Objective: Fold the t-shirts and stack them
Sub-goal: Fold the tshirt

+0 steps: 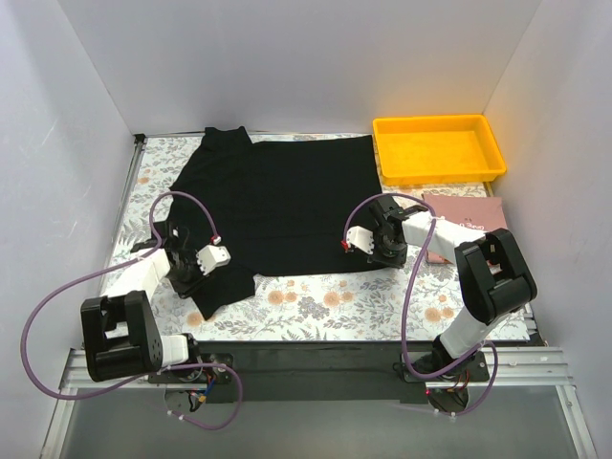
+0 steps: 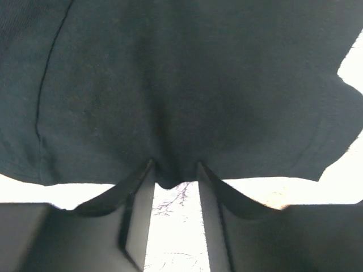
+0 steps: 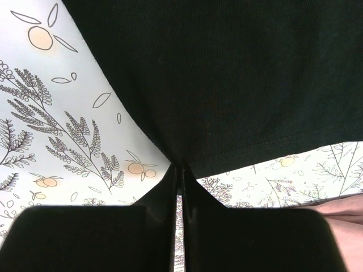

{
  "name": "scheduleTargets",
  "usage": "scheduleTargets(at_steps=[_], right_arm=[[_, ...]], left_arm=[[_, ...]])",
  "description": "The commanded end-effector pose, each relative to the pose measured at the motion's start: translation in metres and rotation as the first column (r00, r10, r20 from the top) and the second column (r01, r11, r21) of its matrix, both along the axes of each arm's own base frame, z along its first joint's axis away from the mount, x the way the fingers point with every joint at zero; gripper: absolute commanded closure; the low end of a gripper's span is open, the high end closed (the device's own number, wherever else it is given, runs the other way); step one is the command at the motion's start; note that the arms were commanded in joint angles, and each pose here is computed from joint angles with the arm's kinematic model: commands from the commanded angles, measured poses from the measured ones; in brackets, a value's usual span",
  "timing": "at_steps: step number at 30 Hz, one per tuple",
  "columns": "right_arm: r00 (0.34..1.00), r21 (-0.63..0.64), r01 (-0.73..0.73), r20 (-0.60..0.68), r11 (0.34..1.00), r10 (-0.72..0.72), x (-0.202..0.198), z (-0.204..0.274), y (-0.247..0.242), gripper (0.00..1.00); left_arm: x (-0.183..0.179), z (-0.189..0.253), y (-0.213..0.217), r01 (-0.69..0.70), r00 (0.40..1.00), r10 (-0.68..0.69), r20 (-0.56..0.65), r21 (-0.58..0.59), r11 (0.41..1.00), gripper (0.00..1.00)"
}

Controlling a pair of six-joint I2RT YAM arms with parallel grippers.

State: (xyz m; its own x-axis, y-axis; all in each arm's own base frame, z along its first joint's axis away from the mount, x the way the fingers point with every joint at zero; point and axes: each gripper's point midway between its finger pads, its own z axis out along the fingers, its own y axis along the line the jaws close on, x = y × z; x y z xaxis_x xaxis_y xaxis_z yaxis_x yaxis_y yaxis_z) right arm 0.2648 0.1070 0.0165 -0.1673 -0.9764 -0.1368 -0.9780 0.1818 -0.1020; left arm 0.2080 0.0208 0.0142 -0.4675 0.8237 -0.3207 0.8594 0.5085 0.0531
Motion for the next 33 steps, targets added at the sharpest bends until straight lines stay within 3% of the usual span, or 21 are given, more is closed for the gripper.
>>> scheduleTargets(at_steps=[1, 6, 10, 17, 24, 33], right_arm=[[0.997, 0.019, 0.009, -0.074, 1.0, -0.008, -0.016, -0.004, 0.001, 0.99], [0.996, 0.023, 0.01, -0.086, 1.0, -0.008, -0.023, 0.0, 0.0, 0.99], [0.994, 0.041, 0.01, -0.108, 0.999, -0.006, -0.039, 0.01, -0.003, 0.99], [0.996, 0.063, 0.023, -0.087, 0.998, -0.018, -0.055, 0.026, -0.01, 0.99], [0.999, 0.092, 0.024, -0.047, 0.995, -0.019, -0.033, 0.051, -0.003, 0.99], [1.0, 0.1, 0.015, -0.013, 0.995, -0.014, 0.009, 0.068, 0.003, 0.99]], left_arm=[[-0.008, -0.016, 0.007, 0.038, 0.999, -0.038, -0.004, 0.046, 0.998, 0.7], [-0.026, -0.015, 0.003, 0.047, 0.998, -0.045, -0.051, 0.031, 0.998, 1.0], [-0.046, -0.003, 0.0, 0.043, 0.995, -0.042, -0.092, 0.005, 0.999, 1.0], [-0.033, 0.04, 0.007, -0.051, 0.998, 0.047, -0.05, -0.078, 0.996, 1.0], [0.018, 0.095, 0.004, -0.084, 0.992, 0.098, 0.077, -0.17, 0.982, 1.0], [0.081, 0.121, 0.012, -0.128, 0.979, 0.158, 0.127, -0.22, 0.967, 1.0]])
